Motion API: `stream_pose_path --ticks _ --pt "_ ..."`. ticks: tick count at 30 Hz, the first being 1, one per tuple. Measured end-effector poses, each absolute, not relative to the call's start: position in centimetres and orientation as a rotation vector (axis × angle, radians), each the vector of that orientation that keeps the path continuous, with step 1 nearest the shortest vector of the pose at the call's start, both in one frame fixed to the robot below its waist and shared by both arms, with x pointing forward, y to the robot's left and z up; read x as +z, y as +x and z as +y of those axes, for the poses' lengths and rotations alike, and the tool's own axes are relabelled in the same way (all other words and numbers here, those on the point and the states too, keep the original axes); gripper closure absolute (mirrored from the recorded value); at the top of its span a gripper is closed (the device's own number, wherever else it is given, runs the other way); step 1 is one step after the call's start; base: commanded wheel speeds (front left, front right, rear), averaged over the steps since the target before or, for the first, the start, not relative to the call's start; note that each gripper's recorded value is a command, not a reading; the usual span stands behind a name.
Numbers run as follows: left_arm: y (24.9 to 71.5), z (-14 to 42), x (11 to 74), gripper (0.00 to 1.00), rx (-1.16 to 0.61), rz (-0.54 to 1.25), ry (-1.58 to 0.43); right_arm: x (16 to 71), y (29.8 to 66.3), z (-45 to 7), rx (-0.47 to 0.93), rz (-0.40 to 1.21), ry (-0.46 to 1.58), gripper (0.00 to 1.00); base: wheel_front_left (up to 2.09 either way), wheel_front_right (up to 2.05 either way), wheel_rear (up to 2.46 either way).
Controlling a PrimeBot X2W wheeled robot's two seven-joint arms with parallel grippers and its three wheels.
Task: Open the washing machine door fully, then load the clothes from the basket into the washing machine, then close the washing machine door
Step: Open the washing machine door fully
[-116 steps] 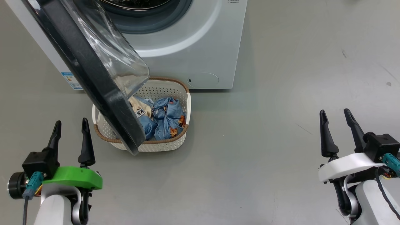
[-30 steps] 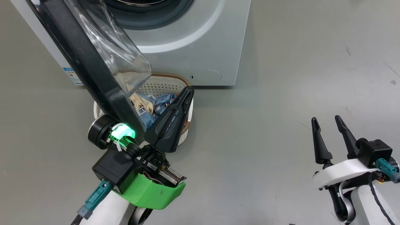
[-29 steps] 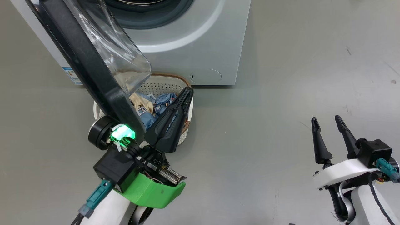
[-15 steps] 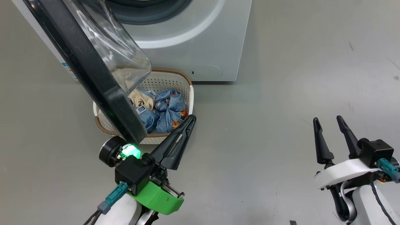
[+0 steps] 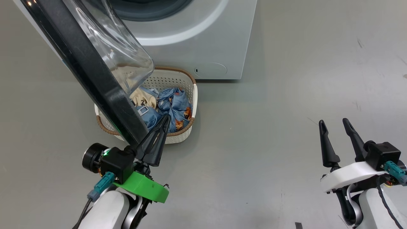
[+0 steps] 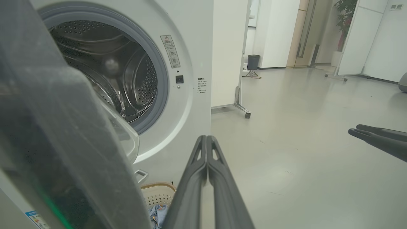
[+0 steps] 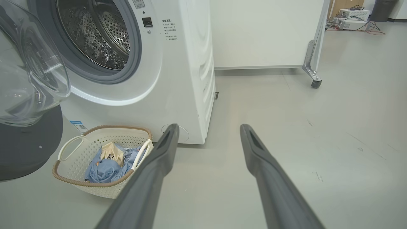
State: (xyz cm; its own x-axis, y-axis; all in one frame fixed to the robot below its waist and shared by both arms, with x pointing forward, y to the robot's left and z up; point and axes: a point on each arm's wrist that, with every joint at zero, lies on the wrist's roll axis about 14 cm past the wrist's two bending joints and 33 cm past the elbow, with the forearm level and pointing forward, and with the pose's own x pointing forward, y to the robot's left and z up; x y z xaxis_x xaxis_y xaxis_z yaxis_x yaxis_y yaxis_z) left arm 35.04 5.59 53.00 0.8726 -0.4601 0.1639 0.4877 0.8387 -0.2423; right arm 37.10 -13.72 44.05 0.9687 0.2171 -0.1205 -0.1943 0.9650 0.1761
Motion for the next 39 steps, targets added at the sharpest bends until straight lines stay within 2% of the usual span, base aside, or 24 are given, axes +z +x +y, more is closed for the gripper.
stream_pose_path --ticks 39 --pt "37.6 7.6 50.4 1.0 -0.383 -0.029 -0.327 42.9 37.7 -13.5 0.201 0.17 0.19 0.0 0.0 0.0 0.0"
